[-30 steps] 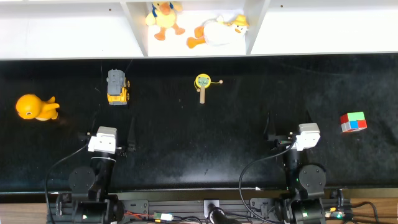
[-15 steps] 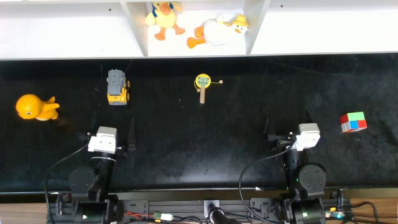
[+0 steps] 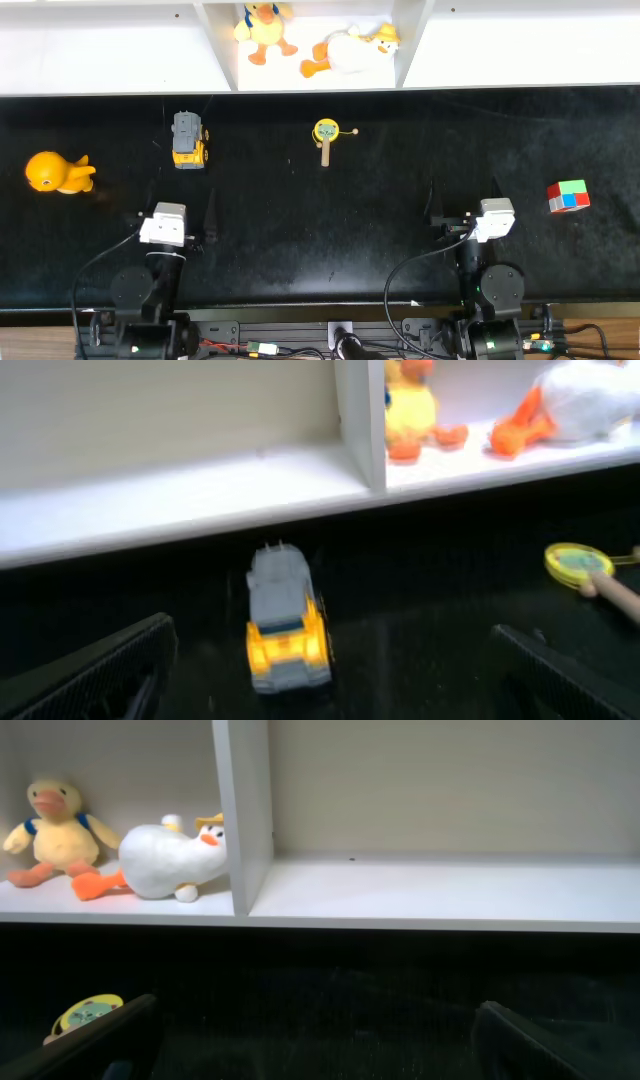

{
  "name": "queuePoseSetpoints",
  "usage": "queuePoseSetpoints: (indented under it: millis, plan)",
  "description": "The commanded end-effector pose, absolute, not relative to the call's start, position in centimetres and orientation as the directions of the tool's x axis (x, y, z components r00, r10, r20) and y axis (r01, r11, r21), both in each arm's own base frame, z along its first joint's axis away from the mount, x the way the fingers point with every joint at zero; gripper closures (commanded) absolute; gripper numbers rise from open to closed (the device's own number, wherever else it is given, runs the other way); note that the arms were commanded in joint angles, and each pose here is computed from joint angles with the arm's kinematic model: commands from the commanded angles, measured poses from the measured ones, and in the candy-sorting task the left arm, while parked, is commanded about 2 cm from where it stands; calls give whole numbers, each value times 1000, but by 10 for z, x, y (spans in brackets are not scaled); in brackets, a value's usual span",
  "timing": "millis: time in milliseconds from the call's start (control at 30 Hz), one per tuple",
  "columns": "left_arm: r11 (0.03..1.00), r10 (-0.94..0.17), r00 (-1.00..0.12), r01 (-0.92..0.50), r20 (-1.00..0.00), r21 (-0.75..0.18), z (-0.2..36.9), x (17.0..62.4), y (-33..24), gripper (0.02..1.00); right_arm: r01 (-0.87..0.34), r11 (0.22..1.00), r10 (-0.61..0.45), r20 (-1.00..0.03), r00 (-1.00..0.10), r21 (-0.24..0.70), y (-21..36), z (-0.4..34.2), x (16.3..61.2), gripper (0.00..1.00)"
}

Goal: Store Toys

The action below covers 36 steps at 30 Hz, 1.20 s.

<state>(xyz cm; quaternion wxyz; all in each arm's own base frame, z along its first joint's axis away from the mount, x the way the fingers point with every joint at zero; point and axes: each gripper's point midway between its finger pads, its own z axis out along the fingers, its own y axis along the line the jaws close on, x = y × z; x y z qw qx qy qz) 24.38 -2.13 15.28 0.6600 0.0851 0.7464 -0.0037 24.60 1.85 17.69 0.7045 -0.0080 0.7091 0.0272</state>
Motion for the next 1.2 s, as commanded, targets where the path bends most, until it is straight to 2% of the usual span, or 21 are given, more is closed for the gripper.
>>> queuePoseSetpoints:
  millis: [33, 100, 200, 333, 467, 600, 767, 1033, 1200]
  plan:
    - [983, 76, -211, 181, -975, 37, 181, 240, -30, 23, -62, 998, 22, -1000, -20, 23, 21, 171, 247, 5]
    - [984, 81, -317, 174, -945, 26, 186, 238, -25, 25, -62, 998, 22, -1000, -20, 23, 21, 171, 247, 7]
    - [961, 168, -412, 270, -895, 56, 194, 237, -26, 25, -62, 998, 22, -1000, -20, 23, 21, 171, 247, 5]
    - [911, 242, -434, 410, -868, 48, 200, 243, -22, 25, -62, 998, 22, -1000, -20, 23, 21, 171, 247, 7]
    - [888, 245, -418, 459, -875, 30, 193, 246, -3, 23, -62, 998, 22, -1000, -20, 23, 21, 170, 247, 5]
    - [925, 207, -478, 379, -854, 12, 179, 241, 29, 25, -62, 998, 22, -1000, -20, 23, 21, 171, 247, 5]
    - [956, 202, -510, 289, -836, 55, 171, 229, 60, 23, -62, 998, 22, -1000, -20, 23, 21, 171, 247, 5]
    - [994, 105, -598, 64, -795, 84, 158, 212, 119, 23, -62, 998, 22, -1000, -20, 23, 21, 171, 247, 5]
    - [993, 94, -596, -3, -798, 119, 160, 212, 147, 23, -62, 998, 22, -1000, -20, 23, 21, 171, 247, 7]
